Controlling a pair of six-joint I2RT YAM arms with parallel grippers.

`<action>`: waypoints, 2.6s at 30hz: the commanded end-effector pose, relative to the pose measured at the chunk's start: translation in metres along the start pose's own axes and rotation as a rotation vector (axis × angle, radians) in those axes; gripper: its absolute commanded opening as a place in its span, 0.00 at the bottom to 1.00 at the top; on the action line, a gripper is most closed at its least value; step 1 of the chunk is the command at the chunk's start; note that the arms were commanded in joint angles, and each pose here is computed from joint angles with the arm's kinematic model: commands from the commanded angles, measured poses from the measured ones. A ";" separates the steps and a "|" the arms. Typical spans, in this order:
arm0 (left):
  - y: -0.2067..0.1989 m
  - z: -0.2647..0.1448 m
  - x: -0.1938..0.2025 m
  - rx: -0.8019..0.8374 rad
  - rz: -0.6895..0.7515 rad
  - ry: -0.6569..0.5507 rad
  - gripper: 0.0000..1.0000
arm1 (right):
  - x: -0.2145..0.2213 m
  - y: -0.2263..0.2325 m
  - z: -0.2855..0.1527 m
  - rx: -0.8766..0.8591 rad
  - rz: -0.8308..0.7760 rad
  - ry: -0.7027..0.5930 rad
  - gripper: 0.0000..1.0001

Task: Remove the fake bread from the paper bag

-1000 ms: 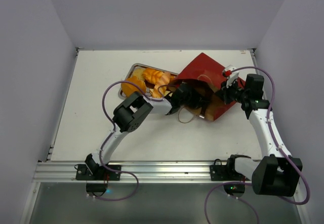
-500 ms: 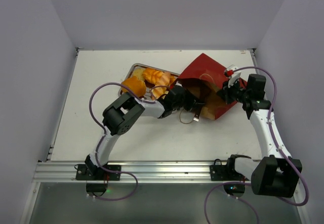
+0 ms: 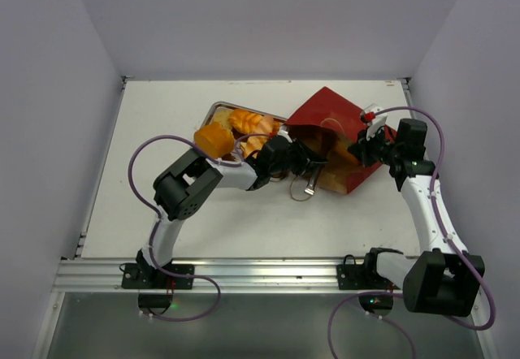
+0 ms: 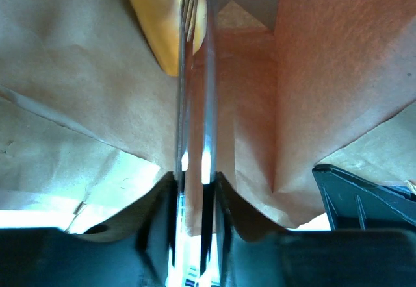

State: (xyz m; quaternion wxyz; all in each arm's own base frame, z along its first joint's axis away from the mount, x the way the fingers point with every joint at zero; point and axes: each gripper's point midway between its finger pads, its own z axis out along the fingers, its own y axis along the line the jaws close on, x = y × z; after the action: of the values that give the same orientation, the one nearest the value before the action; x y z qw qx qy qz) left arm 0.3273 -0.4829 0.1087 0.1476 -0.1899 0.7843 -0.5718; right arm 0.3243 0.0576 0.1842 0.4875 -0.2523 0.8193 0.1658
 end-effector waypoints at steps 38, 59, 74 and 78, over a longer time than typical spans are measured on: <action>-0.011 -0.026 0.009 0.006 0.049 0.084 0.46 | -0.015 0.005 -0.007 -0.012 -0.017 -0.053 0.00; 0.010 -0.001 0.018 -0.083 0.098 0.147 0.46 | -0.015 0.007 -0.007 -0.021 -0.022 -0.060 0.00; 0.016 0.005 0.019 -0.132 0.134 0.177 0.46 | -0.016 0.010 -0.007 -0.032 -0.022 -0.065 0.00; 0.017 0.002 0.020 -0.137 0.143 0.185 0.47 | -0.015 0.010 -0.007 -0.035 -0.021 -0.065 0.00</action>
State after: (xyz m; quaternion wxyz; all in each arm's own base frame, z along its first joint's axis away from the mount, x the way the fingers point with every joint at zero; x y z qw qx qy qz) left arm 0.3085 -0.4849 0.0802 0.0971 -0.1139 0.8467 -0.5105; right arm 0.3226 0.0591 0.1889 0.4932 -0.2542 0.8145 0.1694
